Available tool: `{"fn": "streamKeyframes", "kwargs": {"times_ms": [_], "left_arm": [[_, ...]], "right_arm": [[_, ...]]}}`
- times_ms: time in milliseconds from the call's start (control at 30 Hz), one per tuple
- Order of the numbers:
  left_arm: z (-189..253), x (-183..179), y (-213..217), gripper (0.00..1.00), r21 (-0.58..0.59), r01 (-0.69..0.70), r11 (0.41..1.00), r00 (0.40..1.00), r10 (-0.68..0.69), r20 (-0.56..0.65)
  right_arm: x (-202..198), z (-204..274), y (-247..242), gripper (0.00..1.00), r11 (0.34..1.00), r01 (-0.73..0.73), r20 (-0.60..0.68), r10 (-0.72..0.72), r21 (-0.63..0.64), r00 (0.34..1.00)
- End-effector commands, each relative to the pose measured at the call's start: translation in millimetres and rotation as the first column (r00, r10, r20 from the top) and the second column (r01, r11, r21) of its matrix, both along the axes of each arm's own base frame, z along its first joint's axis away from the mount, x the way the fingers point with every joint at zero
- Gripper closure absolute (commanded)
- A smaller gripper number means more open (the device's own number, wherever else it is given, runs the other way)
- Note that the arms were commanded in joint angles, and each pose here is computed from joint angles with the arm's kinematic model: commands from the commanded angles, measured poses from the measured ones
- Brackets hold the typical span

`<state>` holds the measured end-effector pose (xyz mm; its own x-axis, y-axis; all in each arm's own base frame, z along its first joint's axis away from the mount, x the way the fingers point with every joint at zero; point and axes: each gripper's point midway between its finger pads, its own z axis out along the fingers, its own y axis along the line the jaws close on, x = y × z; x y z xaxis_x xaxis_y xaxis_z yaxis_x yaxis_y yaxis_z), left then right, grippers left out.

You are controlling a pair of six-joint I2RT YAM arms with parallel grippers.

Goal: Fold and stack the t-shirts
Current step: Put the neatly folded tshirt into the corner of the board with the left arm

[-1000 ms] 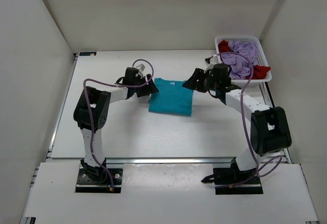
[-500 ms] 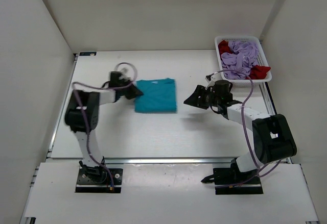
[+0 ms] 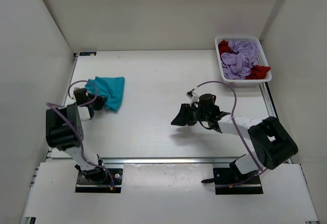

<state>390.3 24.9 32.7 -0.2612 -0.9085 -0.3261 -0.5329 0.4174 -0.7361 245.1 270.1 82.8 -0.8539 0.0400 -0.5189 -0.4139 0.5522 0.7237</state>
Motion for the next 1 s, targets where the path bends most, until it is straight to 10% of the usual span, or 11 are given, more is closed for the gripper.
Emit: {"fn": "streamKeyframes", "kwargs": {"times_ms": [0, 267, 600, 700, 867, 967], "left_arm": [[26, 62, 28, 0.90, -0.028, -0.116, 0.993, 0.988, 0.118, 0.104], [34, 149, 115, 0.90, -0.030, -0.284, 0.958, 0.946, 0.285, 0.154], [64, 158, 182, 0.85, 0.001, -0.452, 0.892, 0.859, 0.435, 0.270], [76, 152, 188, 0.68, 0.014, -0.476, 0.879, 0.837, 0.449, 0.312], [85, 140, 187, 0.01, -0.022, -0.436, 0.900, 0.849, 0.420, 0.320], [91, 126, 183, 0.02, 0.013, -0.415, 0.910, 0.871, 0.393, 0.296]], "right_arm": [[-19, 3, 3, 0.49, 0.999, -0.042, 0.053, 0.041, 0.018, 0.998], [-20, -15, -7, 0.49, 0.999, -0.034, -0.023, 0.034, 0.009, 0.999], [-18, -32, 13, 0.49, 0.992, -0.122, -0.109, 0.125, 0.037, 0.986], [-21, -32, 17, 0.48, 0.991, -0.134, -0.102, 0.136, 0.031, 0.985], [-28, -26, 21, 0.46, 0.988, -0.150, -0.081, 0.152, 0.032, 0.985], [-37, -24, 21, 0.45, 0.989, -0.146, -0.060, 0.148, 0.024, 0.987]]}}
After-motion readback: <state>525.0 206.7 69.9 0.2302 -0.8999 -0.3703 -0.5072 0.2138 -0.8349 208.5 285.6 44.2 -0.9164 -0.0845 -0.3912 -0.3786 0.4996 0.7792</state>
